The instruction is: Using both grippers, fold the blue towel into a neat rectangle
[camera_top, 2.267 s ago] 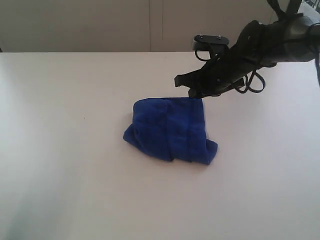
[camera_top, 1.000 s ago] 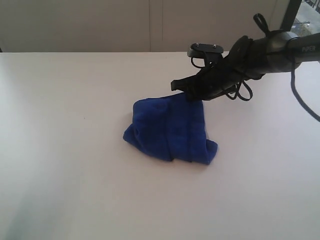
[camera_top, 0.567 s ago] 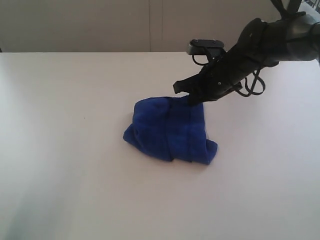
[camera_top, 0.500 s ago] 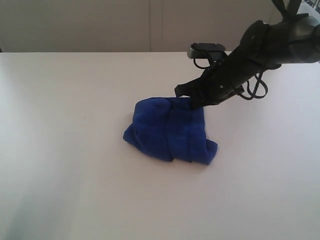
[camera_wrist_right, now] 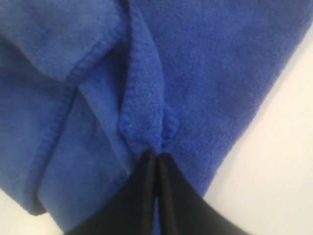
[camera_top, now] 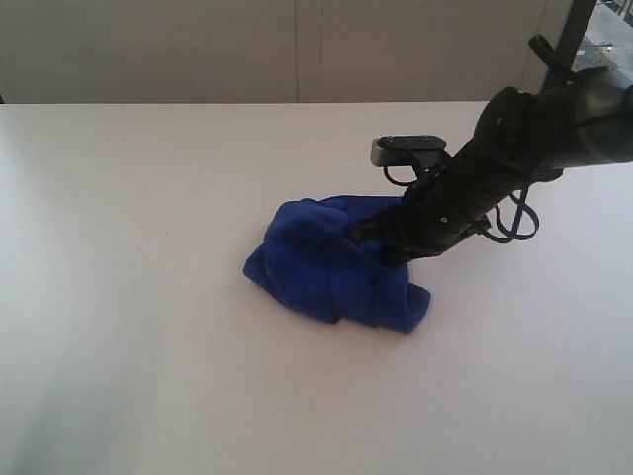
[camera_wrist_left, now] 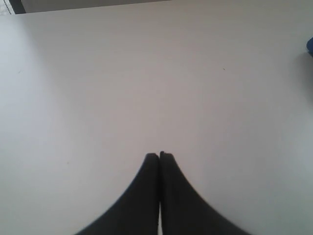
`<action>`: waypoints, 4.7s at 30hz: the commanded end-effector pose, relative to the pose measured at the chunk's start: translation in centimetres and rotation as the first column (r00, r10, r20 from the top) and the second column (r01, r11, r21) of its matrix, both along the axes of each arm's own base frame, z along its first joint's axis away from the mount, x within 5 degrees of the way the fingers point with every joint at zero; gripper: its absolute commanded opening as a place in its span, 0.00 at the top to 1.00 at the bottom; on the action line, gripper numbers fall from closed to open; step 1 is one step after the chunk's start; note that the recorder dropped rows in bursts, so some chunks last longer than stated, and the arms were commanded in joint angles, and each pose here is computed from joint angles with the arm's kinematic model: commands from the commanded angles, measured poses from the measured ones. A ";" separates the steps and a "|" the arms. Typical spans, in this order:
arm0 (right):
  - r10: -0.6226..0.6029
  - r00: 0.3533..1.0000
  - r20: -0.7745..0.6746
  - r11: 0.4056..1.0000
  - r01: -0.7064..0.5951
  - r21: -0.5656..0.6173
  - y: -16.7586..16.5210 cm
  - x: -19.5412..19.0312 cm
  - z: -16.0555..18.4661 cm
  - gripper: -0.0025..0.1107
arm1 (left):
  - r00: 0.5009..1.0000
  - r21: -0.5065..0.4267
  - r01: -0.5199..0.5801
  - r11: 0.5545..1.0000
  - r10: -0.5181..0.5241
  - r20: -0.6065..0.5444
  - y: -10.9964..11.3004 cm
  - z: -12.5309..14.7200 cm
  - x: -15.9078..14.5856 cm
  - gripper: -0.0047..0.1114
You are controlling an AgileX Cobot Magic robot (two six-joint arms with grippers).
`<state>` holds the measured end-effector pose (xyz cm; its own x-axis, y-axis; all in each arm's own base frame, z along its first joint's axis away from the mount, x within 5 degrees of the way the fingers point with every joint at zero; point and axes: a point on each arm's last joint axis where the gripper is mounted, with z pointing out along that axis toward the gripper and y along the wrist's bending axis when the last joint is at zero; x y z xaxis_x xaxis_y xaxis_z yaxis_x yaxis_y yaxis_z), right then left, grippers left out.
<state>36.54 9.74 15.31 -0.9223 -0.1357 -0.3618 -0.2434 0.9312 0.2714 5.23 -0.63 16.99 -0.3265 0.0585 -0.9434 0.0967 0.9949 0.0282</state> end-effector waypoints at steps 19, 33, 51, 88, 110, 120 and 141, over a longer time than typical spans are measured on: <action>0.067 0.995 0.074 0.998 -0.067 -0.003 1.8 -0.8 2.2 0.98 | 1.000 -0.008 -0.007 1.000 0.007 0.000 0.0 -0.1 0.0 0.96; 0.063 0.994 0.084 0.998 -0.063 -0.004 1.8 -0.7 2.2 0.98 | 1.000 -0.008 -0.007 1.000 0.007 0.000 0.0 -0.1 0.0 0.96; 0.071 0.995 0.065 0.997 -0.071 -0.002 1.9 -0.9 2.1 0.98 | 1.000 -0.008 -0.007 1.000 0.007 0.000 0.0 -0.1 0.0 0.96; 0.009 0.997 0.071 0.999 -0.011 0.032 1.2 -0.7 3.0 0.98 | 0.953 -0.120 0.004 0.993 -0.040 -0.300 -0.9 9.1 6.2 0.96; -0.159 0.987 0.012 0.980 0.156 0.126 -1.9 -0.1 3.4 0.98 | 0.620 -0.394 0.583 0.711 -0.702 -0.350 -18.7 7.3 25.6 0.96; -0.304 0.952 0.027 0.944 0.297 0.148 -3.3 0.8 3.3 0.98 | 0.516 -0.450 0.638 0.625 -0.780 -0.353 -24.6 4.8 29.7 0.96; -0.318 0.947 -0.043 0.939 0.321 0.120 -3.9 1.2 0.6 0.98 | 0.515 -0.524 0.576 0.627 -0.777 -0.362 -26.7 1.8 31.9 0.96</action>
